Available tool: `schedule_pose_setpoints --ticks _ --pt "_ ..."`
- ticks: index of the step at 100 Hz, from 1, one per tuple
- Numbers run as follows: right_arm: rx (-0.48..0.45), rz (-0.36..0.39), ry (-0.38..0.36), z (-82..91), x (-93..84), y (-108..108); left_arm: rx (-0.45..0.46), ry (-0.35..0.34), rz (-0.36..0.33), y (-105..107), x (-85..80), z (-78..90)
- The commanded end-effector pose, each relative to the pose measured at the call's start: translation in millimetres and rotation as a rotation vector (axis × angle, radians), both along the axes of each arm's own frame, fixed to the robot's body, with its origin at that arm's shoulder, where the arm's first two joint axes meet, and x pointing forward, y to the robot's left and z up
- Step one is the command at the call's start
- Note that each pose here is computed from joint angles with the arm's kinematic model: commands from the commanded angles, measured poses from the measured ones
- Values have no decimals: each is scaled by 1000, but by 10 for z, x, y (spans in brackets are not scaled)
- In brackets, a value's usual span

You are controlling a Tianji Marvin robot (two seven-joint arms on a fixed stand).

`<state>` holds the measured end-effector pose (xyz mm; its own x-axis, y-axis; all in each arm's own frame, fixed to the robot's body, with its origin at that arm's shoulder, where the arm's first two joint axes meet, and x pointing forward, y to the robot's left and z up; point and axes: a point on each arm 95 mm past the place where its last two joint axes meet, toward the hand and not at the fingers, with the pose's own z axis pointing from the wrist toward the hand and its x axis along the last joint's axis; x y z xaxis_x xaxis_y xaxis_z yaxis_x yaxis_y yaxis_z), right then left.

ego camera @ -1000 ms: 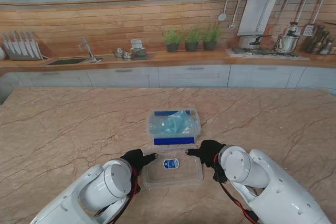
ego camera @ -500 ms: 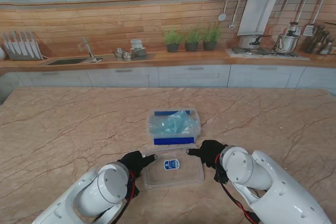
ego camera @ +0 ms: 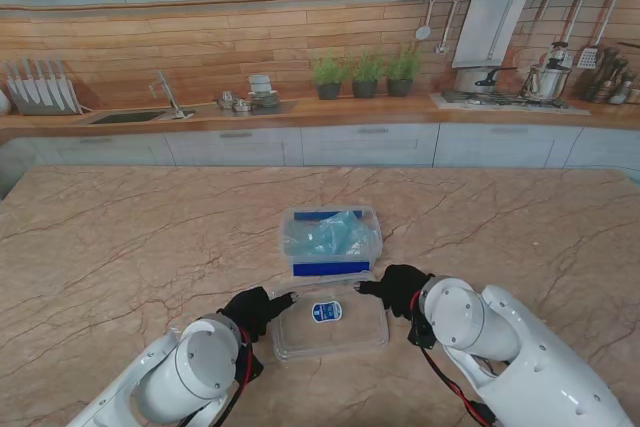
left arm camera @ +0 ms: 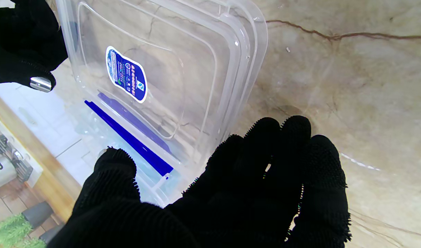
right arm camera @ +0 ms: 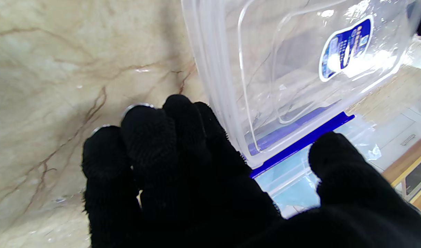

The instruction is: Fold the bubble film and place it into the plastic crate

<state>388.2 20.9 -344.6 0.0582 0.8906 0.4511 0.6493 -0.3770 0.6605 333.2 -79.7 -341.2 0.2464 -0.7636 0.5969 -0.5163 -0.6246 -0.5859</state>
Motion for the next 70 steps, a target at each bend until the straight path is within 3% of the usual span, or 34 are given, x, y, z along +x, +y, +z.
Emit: schedule_pose_setpoints --ticks 1,70 --pt "60 55 7 56 -87 241 -78 -14 -46 -202 -66 128" --pt "116 89 -37 432 -61 322 -117 -70 -59 -196 -88 430"
